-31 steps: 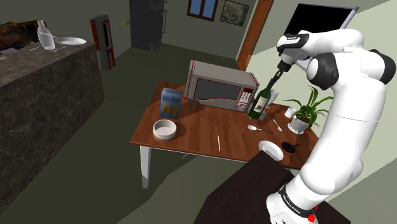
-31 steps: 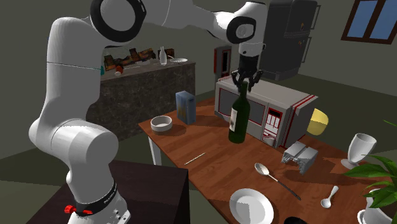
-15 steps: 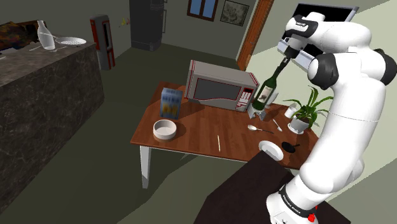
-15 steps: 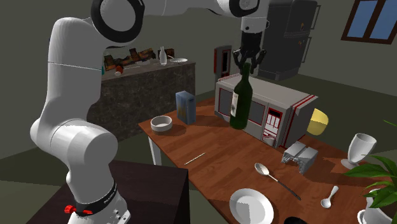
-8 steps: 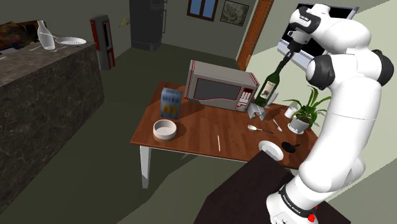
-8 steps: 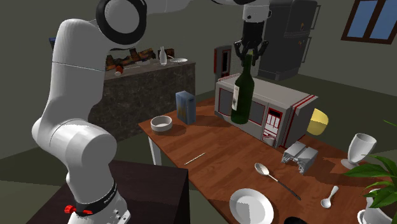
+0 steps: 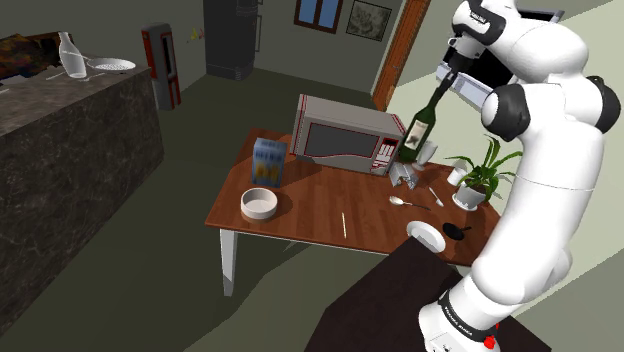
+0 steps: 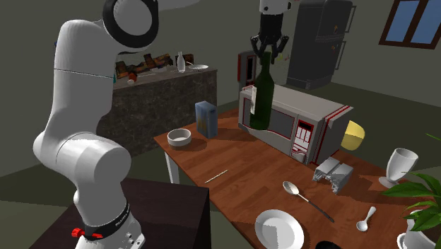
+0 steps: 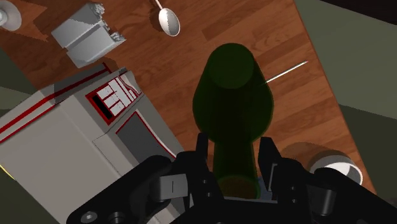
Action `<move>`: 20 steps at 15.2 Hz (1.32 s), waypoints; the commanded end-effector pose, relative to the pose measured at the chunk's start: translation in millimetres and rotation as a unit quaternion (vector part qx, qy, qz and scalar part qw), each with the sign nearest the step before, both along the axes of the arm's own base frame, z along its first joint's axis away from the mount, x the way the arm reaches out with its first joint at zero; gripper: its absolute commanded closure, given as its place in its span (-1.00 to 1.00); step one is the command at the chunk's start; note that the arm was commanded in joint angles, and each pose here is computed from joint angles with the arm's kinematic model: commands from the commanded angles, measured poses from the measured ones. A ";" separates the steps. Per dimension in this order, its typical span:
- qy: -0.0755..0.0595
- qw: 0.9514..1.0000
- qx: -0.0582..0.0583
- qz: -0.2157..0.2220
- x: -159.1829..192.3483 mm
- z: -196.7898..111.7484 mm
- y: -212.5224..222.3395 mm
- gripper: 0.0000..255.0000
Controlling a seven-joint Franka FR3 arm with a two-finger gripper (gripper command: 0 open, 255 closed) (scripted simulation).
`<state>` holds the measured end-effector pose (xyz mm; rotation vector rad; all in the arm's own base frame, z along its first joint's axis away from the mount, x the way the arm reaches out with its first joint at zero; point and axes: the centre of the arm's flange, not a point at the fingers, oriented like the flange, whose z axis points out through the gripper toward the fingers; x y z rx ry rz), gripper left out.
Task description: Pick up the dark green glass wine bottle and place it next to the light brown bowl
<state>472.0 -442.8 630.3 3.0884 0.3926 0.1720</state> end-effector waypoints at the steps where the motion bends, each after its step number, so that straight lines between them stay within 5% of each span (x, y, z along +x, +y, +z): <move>1: 0.000 1.000 0.000 0.000 10.6 -2.2 23.8 1.00; 20: 0.000 1.000 0.000 0.000 122.1 -1.2 248.5 1.00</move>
